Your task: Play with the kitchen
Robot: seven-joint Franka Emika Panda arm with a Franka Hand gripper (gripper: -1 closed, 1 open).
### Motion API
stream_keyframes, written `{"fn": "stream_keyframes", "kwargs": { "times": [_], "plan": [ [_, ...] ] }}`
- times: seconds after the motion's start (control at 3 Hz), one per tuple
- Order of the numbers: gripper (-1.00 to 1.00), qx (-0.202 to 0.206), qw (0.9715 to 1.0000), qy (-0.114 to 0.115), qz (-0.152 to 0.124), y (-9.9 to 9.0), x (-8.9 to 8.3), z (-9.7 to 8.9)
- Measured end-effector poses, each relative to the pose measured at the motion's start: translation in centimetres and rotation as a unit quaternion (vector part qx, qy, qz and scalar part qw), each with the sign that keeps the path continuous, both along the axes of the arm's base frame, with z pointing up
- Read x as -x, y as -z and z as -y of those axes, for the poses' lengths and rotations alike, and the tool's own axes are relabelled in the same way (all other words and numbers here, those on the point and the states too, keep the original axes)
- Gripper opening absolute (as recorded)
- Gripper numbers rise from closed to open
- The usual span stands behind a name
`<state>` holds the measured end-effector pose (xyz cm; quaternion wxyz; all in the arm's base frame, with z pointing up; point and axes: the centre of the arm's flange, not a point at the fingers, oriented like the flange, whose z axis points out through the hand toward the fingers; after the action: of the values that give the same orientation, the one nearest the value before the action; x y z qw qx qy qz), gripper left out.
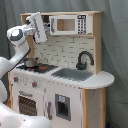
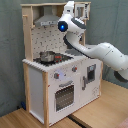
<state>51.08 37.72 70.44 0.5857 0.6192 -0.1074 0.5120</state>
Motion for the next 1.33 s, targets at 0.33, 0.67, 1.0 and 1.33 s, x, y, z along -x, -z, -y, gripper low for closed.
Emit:
{"fn": "stream_keyframes", "kwargs": {
  "times": [0.33, 0.67, 1.0, 1.33],
  "plan": [
    [-1.00, -0.030, 0.9983, 0.050, -0.008, 0.0, -0.1, 2.4],
    [-1.00, -0.055, 0.9942, 0.092, -0.005, -1.3, 1.5, 3.8],
    [-1.00, -0.088, 0.9876, 0.130, -0.008, -1.4, 3.1, 5.1],
    [-1.00, -0.109, 0.9845, 0.137, -0.010, -1.7, 4.9, 6.4]
  ]
}}
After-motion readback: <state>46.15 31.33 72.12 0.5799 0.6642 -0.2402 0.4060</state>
